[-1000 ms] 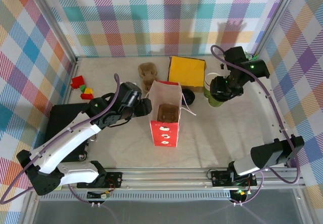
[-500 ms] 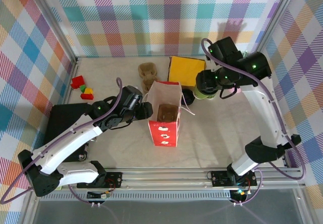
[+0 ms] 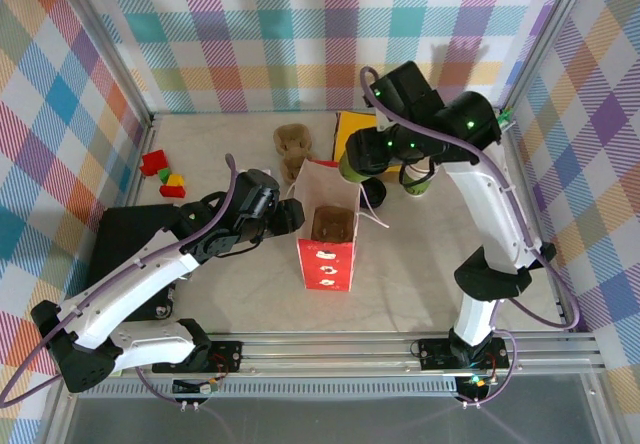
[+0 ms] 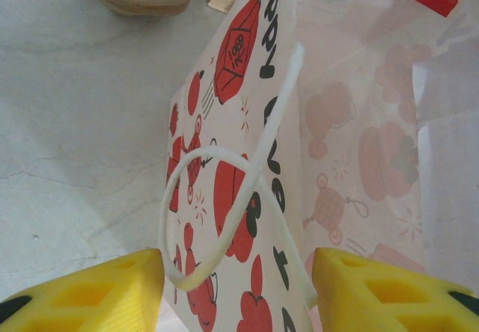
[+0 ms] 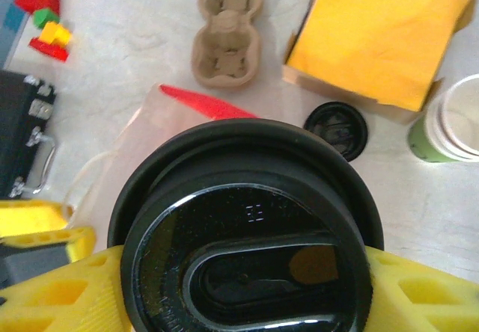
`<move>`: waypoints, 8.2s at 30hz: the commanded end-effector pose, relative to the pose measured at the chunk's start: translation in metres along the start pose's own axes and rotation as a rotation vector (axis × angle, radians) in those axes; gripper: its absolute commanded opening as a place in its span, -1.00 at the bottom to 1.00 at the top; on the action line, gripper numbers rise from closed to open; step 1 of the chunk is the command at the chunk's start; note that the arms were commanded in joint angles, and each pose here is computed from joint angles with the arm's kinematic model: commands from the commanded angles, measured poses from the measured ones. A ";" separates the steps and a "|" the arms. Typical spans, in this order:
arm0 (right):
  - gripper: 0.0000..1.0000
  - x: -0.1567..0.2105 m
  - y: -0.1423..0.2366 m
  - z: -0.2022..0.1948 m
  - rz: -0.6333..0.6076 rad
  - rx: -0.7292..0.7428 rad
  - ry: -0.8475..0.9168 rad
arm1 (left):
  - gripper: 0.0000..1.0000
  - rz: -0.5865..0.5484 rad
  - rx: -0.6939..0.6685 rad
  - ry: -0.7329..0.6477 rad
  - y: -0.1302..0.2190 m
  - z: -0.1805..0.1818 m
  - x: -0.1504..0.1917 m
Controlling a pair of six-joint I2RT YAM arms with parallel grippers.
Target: Pack the takeout coffee
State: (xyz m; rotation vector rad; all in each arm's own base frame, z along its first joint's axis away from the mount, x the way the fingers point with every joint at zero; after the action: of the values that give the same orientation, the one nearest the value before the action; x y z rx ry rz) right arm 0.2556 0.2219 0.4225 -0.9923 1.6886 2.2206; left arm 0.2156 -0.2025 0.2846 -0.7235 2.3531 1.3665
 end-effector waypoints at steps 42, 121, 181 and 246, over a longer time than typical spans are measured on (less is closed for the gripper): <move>0.29 0.049 -0.106 0.039 0.297 0.162 0.076 | -0.23 0.145 0.473 0.170 -0.006 -0.070 0.055; 0.24 0.077 -0.220 0.002 0.485 0.104 -0.040 | 0.08 -0.012 0.154 -0.009 -0.020 -0.003 -0.037; 0.21 0.074 -0.195 -0.004 0.432 0.106 -0.043 | -0.28 0.062 0.262 0.068 -0.057 -0.038 -0.049; 0.19 0.167 -0.282 -0.017 0.659 0.153 -0.093 | -0.95 0.023 0.166 -0.047 -0.071 -0.022 -0.022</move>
State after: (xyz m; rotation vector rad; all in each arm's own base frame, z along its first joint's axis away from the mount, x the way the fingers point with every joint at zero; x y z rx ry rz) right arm 0.3084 0.2689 0.1660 -0.5701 2.1232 2.3283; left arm 0.2808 -0.2462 0.2638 -0.6385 2.4273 1.1366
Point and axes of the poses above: each hand's point on the last joint's axis, 136 mm out from that joint toward the fingers, its own y axis back along the fingers, its own z axis along the line the jaws close on, x = y × z, the point moved 4 cm from there along y, back along the fingers, and after that the axes turned 3 degrees about y, right-handed, at the moved point
